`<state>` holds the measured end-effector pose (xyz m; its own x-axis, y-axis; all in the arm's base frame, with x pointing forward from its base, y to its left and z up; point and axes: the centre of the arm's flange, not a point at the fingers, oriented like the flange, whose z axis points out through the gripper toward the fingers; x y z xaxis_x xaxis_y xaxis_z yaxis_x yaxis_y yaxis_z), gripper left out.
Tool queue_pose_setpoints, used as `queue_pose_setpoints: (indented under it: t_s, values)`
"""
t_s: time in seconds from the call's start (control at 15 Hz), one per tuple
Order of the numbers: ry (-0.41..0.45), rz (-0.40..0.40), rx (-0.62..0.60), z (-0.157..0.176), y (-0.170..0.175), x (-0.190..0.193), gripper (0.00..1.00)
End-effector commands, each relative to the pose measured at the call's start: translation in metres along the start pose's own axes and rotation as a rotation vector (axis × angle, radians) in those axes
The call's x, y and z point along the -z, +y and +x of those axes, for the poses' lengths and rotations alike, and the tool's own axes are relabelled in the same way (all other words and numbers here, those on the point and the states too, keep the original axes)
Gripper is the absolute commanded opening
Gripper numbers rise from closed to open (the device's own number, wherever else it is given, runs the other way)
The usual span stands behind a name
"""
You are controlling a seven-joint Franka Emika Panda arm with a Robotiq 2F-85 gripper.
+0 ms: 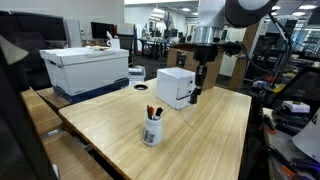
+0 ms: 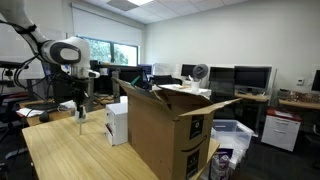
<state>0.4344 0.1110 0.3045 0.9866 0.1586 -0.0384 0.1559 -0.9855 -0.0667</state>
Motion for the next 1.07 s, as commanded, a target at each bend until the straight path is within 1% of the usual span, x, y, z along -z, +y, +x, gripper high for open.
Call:
queue_pose_setpoints:
  t_s: [0.0,0.27,0.33,0.4,0.47,0.53,0.6,1.0]
  values:
    - [0.009,0.003,0.034,-0.001,0.001,-0.002,0.04]
    - [0.009,-0.001,0.038,-0.008,-0.007,-0.004,0.04]
    - [0.009,-0.001,0.041,-0.008,-0.009,-0.004,0.08]
    - [0.008,-0.002,0.045,-0.009,-0.011,-0.004,0.30]
    - [0.007,-0.003,0.049,-0.010,-0.012,-0.004,0.32]
    - [0.005,-0.005,0.052,-0.010,-0.014,-0.004,0.39]
    - [0.004,-0.005,0.054,-0.010,-0.014,-0.005,0.43]
    - [0.000,-0.006,0.056,-0.011,-0.015,-0.005,0.78]
